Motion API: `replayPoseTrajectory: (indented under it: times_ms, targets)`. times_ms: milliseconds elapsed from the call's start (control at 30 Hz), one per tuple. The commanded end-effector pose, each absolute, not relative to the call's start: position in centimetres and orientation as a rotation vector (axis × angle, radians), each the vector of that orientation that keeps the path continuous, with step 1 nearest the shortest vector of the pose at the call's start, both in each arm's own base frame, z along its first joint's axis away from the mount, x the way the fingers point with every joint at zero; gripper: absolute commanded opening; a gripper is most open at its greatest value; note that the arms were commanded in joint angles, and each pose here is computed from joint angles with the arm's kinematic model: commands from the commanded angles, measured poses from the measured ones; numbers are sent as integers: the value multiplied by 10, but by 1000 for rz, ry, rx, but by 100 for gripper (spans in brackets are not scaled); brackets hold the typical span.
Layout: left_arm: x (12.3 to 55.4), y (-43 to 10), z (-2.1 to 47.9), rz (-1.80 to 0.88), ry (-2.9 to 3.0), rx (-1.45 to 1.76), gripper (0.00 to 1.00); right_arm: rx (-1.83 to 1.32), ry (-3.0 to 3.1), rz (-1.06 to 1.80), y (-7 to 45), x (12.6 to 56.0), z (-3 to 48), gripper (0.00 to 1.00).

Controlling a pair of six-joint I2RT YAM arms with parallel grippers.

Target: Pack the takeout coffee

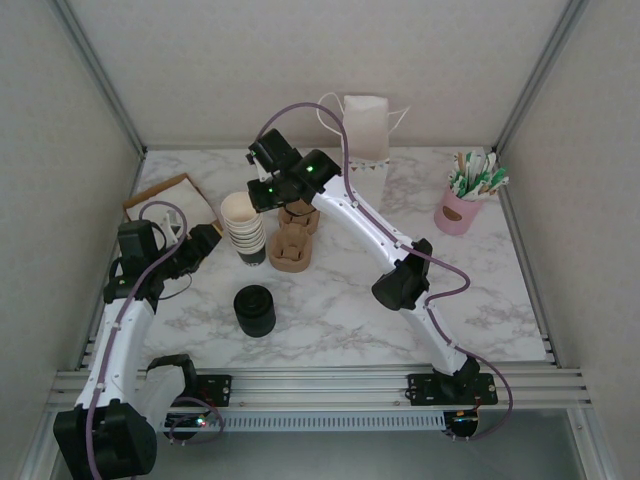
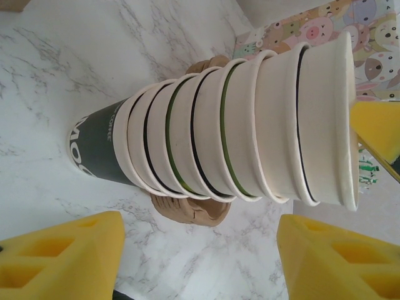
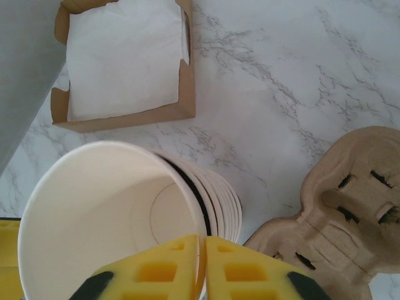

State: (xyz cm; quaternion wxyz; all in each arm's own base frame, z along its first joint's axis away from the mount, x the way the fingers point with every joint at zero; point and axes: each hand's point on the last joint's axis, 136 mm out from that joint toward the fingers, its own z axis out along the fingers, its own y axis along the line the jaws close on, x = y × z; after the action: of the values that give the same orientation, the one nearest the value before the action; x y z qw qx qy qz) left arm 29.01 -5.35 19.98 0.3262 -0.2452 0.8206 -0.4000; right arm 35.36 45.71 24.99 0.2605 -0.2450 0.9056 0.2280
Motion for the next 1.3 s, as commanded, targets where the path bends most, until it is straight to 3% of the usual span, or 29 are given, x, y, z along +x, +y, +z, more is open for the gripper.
replayPoseTrajectory:
  times_ms: [0, 167, 1267]
  targets:
    - [293, -55, 213, -1064, 2122, -589, 66, -669, 2438, 650, 466, 351, 253, 6]
    - [294, -55, 214, -1065, 2117, -589, 66, -655, 2433, 660, 465, 351, 258, 0]
    - [299, -52, 217, -1050, 2112, -589, 67, -563, 2316, 828, 456, 344, 329, 0]
